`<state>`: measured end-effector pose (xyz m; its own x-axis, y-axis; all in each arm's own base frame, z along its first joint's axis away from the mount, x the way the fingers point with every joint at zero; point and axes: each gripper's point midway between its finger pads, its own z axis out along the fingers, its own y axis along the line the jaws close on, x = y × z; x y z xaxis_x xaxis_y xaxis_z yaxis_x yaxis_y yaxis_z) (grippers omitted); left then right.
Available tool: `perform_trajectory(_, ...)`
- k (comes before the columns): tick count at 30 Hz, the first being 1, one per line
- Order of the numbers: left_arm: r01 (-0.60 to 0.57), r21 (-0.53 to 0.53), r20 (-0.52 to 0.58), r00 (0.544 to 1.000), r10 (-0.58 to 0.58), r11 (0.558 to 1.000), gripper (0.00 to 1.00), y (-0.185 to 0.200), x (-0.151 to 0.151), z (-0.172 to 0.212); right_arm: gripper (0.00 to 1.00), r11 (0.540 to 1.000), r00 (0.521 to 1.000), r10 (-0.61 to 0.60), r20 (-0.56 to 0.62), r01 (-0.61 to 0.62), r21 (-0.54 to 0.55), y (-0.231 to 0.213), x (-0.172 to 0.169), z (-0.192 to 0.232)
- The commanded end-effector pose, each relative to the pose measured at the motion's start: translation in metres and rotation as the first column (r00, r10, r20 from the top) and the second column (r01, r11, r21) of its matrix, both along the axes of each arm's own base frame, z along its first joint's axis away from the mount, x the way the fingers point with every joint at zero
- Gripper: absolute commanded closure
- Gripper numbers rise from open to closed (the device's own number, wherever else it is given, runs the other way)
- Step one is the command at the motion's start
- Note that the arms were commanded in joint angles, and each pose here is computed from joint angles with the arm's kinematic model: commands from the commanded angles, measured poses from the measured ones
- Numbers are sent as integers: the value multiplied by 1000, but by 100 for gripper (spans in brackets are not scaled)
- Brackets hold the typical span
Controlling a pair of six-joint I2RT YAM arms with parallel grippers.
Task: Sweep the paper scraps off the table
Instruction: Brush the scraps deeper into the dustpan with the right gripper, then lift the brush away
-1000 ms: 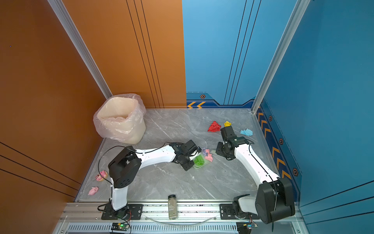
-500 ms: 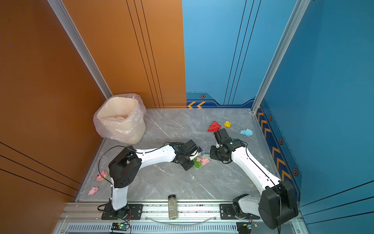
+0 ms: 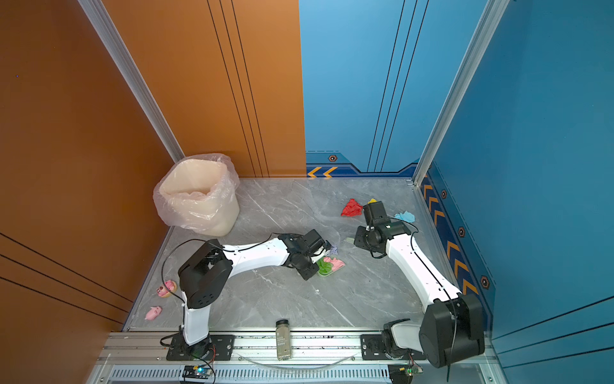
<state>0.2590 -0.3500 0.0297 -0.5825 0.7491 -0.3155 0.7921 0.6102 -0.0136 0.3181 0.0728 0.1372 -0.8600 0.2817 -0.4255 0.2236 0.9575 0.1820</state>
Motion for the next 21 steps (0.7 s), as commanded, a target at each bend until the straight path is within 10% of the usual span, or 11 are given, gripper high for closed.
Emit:
perform_trajectory(1,-9,43,-21,1000,10,999,100,5,-5,-8,100,996,998,-8,55,13,-93,-6,16,4)
perform_trajectory(21,-18,49,-26,999,19,999,100,6,-4,-11,100,973,974,212,-78,-218,-81,43,-26,-49)
